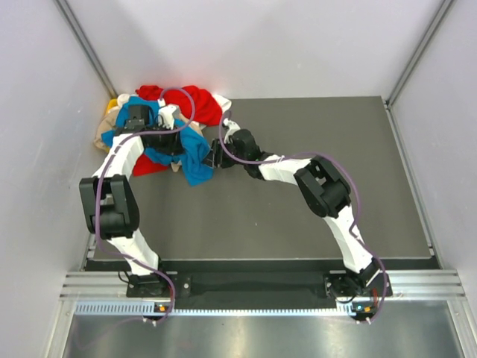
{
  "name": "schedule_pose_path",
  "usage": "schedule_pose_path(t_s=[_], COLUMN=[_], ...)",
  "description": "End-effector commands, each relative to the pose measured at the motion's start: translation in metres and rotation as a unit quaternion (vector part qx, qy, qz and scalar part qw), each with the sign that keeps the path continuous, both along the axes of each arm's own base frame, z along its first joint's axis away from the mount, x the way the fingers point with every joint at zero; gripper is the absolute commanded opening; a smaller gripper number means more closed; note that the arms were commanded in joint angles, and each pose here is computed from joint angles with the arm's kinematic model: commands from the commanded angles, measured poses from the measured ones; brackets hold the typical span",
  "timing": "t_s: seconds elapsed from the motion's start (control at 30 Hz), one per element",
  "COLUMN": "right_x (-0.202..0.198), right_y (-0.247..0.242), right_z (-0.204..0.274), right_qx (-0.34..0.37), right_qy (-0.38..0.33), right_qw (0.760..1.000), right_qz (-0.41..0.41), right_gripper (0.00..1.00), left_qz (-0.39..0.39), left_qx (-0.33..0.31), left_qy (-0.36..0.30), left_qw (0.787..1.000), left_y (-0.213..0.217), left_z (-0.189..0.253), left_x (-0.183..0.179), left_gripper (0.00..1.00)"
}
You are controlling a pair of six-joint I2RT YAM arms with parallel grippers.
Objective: Fold and stack the t-shirts
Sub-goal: Grab the tshirt from the pile
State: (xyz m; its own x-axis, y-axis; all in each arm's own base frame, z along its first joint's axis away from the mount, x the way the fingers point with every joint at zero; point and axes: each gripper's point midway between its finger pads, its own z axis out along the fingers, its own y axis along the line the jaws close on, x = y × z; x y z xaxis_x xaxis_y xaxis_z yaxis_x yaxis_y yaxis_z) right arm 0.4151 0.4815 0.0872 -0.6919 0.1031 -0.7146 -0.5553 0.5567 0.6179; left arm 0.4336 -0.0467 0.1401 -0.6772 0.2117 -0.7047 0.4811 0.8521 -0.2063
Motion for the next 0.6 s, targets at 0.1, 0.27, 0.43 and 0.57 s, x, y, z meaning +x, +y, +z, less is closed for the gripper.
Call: schedule_pose_path(t_s=[0.1,0.27,0.43,0.57], right_x=[0.013,0.025,0.031,0.028], right_y=[0.011,-0.001,-0.012,0.004], right_z=[0.008,-0.013,-0.028,-0.037], right_qx=[-0.004,-0.059,-0.090,-0.068], right_qy=[-0.009,-0.016,-0.021,-0.002], right_qw=[1.000,0.997,0.994,0.997], right_qz=[-0.011,-0.040,-0.065,-0.039], right_gripper=[0.51,0.71,0.74,0.47], left_qz=[-0.020,-0.020,-0.017,-0.016], left_qx=[0.002,0.007,0.014,0.015], left_qy=[-0.050,-0.045,-0.050,-0.053], left_qw=[0.999,0.999,0.999,0.998], left_y=[-0.001,0.000,0.002,0.002], left_z=[0.040,0.052,0.059,0.063], left_x=[-0.005,-0.017,-0.028,-0.032], left_gripper=[0.56,0.66,0.66,0.66])
